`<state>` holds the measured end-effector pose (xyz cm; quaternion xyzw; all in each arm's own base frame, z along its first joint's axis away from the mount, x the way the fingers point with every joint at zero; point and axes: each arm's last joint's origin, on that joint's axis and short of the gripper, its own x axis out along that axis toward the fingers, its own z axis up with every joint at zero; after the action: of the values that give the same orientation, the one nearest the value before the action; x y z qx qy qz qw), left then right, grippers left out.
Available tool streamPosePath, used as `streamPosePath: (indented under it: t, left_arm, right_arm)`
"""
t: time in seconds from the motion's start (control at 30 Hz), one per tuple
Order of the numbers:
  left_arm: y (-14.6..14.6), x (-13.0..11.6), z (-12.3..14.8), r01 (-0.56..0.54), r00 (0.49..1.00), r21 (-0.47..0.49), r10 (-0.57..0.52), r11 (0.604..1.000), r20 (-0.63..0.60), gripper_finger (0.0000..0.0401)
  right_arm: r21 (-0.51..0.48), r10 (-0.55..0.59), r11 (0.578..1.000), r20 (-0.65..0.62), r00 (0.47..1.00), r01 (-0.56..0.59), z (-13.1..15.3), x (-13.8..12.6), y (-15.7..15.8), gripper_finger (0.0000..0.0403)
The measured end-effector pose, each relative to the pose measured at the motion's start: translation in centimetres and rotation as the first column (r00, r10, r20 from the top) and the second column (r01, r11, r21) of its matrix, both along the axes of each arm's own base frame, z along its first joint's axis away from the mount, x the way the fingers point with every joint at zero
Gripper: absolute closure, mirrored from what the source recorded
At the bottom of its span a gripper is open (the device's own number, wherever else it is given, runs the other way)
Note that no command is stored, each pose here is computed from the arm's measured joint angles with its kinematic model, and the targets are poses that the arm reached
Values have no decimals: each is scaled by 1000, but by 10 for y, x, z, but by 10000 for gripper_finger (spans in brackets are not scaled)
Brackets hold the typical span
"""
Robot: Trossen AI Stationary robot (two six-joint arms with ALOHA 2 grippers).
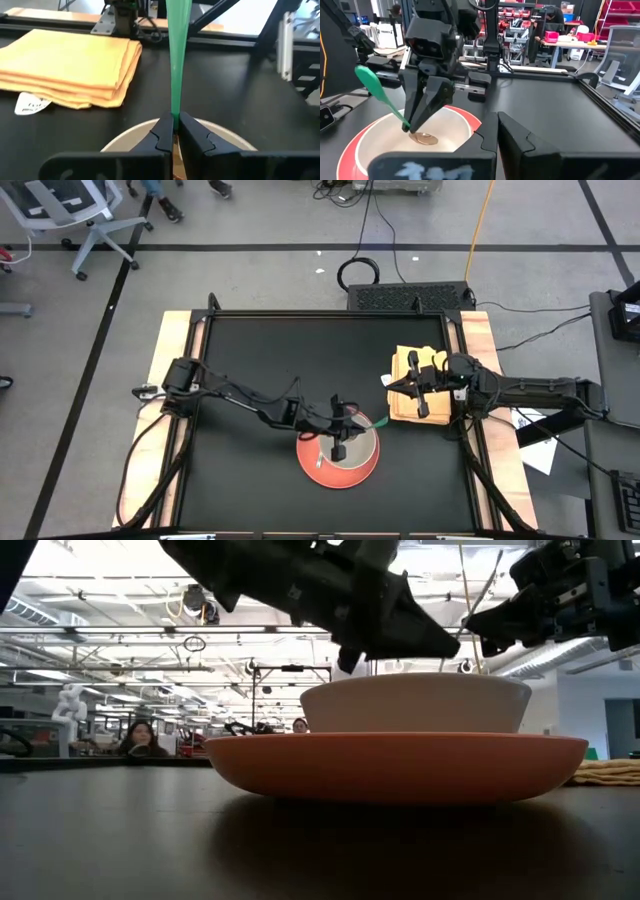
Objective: Set table place
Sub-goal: Put the green spoon into the white bowl
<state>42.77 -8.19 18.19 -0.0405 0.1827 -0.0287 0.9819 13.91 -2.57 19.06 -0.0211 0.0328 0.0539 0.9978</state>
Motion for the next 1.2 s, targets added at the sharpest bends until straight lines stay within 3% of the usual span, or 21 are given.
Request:
streamPosePath:
  t: [0.8,1.2]
  left_arm:
    - [-14,-5,-4,-54,998,52,56,997,-34,384]
    - [-16,3,-30,-62,998,80,63,995,-13,384]
  right_arm:
    - [6,6,1000,-22,1000,-6,-2,0,0,403]
    - [2,7,1000,-17,1000,-7,-2,0,0,403]
